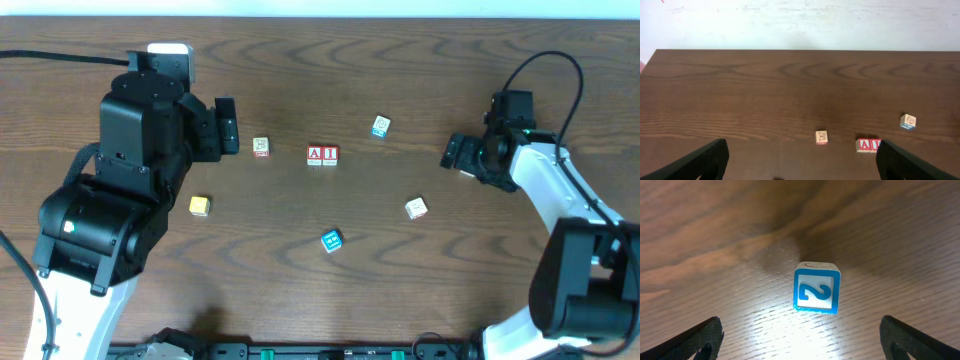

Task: Spell out Ai2
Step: 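Open the right gripper and raise it forward over the blue 2 block, then lower the right gripper and close it on the blue 2 block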

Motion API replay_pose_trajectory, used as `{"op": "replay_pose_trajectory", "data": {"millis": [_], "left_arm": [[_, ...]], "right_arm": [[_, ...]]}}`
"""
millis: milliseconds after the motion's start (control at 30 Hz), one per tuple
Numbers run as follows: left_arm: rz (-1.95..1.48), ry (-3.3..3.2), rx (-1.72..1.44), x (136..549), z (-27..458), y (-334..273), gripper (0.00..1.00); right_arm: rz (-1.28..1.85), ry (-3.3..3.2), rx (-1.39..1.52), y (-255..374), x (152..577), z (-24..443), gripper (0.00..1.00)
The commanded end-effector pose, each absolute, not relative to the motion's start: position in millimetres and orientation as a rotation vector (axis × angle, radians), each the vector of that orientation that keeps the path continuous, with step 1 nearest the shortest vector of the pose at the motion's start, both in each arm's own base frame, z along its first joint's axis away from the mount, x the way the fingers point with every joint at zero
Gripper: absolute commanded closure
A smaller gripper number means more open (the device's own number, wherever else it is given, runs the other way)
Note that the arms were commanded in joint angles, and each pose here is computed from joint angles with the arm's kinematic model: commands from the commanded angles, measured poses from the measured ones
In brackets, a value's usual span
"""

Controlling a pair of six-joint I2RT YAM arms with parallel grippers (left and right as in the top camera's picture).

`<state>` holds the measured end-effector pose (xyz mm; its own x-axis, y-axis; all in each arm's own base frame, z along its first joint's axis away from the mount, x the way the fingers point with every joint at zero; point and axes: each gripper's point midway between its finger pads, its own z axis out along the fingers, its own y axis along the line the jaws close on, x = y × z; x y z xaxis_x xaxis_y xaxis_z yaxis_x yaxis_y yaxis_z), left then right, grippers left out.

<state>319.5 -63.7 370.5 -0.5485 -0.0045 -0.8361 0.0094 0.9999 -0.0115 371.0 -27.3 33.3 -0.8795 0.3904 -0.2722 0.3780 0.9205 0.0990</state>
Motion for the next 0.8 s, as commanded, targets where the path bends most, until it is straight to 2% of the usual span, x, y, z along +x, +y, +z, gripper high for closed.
{"op": "replay_pose_trajectory", "data": {"millis": [0,100,233,367,433,700,767], "left_arm": [[0.001,2.152,0.012,321,369,-62,0.05],[0.001,2.152,0.012,321,369,-62,0.05],[0.001,2.152,0.012,321,369,-62,0.05],[0.001,2.152,0.012,321,369,-62,0.05],[0.001,2.152,0.012,321,369,-62,0.05],[0.0,2.152,0.012,321,369,-62,0.05],[0.0,2.152,0.012,321,369,-62,0.05]], "right_arm": [[0.016,2.795,0.573,-41,376,29,0.01],[0.01,2.8,0.543,-41,378,25,0.04],[-0.002,2.791,0.521,-44,383,23,0.22],[-0.001,2.779,0.519,-44,386,23,0.33],[0.0,2.774,0.518,-44,387,23,0.46],[-0.002,2.769,0.501,-44,389,24,0.61],[-0.001,2.765,0.501,-44,390,24,0.61]]}}
